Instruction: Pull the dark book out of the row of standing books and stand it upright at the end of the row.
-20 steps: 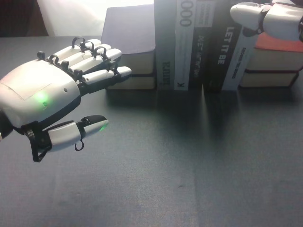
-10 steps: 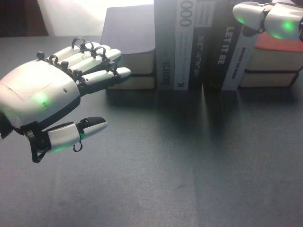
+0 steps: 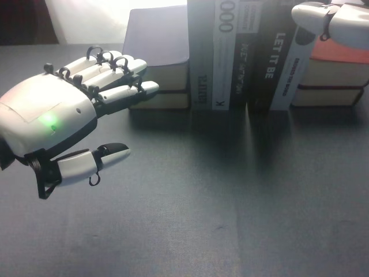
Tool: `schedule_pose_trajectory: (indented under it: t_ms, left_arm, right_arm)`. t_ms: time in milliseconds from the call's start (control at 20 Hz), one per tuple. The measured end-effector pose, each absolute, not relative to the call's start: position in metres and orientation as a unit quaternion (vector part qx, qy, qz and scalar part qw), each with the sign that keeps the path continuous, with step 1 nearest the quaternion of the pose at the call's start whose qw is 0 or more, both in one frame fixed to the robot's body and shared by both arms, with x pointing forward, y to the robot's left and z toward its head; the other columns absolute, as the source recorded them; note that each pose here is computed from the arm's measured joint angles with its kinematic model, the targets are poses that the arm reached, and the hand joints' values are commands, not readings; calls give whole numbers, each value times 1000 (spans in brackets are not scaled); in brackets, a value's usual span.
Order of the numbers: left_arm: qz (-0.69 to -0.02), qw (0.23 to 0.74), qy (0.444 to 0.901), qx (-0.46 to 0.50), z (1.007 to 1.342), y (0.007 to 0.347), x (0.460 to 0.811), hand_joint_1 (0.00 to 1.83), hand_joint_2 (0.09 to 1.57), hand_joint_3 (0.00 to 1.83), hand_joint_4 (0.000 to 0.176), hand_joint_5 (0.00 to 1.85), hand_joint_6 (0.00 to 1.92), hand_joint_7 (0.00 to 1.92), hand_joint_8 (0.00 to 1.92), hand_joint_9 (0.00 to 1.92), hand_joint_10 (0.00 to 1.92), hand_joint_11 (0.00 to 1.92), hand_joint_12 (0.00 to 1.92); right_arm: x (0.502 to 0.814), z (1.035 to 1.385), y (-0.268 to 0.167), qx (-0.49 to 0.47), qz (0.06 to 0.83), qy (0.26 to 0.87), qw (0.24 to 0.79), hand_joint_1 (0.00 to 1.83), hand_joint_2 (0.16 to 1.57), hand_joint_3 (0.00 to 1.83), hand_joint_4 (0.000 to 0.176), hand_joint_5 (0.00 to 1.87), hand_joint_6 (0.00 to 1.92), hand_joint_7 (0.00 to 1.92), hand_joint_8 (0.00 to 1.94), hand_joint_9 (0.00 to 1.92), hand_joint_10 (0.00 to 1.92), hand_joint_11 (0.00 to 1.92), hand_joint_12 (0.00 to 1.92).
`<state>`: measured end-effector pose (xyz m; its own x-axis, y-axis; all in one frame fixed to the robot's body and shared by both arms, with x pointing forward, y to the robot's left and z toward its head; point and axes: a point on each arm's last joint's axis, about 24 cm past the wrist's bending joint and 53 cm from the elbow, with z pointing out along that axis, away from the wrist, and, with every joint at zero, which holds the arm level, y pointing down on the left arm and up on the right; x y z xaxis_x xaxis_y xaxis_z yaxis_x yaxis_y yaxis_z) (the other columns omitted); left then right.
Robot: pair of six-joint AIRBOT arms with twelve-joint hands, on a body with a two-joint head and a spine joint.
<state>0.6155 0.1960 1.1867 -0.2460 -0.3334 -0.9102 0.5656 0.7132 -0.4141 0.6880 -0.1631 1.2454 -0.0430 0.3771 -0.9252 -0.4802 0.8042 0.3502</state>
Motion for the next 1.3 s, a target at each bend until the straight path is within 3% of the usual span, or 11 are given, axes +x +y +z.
schedule_pose_trajectory:
  t_ms: [250,400,600,750,1050,1150,1300]
  left_arm:
    - [-370,609,697,83,1187,196,616,643,1345,0,0,283,5,44,3,31,3,0,144]
    - [-370,609,697,83,1187,196,616,645,1342,0,0,254,0,77,2,69,8,0,309]
    - [-370,609,697,81,1188,196,616,652,1344,2,0,228,0,80,1,84,7,0,378]
    - [-370,610,696,79,1188,197,616,567,1374,0,0,179,2,22,2,26,5,0,93]
    - [-371,612,694,76,1189,199,616,679,1334,0,0,215,4,44,2,37,4,0,154]
    - [-371,612,694,76,1188,199,616,687,1336,1,0,198,1,17,0,14,4,0,34]
    - [-371,613,694,73,1189,200,616,603,1357,4,0,197,0,24,1,21,4,0,6]
  right_arm:
    - [687,1247,-164,-38,311,648,694,257,1276,0,0,510,396,133,23,0,0,0,1921]
    - [676,1247,-159,-47,316,645,694,309,1252,0,0,604,418,160,25,0,0,0,1921]
    - [665,1249,-161,-54,315,642,697,329,1241,0,0,683,369,185,14,0,0,0,1921]
    - [650,1254,-161,-70,319,634,701,344,1235,0,0,721,384,198,16,0,0,0,1921]
    - [625,1255,-154,-85,359,627,686,343,1253,2,0,817,427,279,31,0,0,0,1921]
    - [616,1257,-153,-90,371,624,682,306,1260,5,0,841,435,294,31,0,0,0,1921]
    - [605,1257,-148,-107,376,623,678,353,1267,0,0,838,525,329,16,0,0,0,1921]
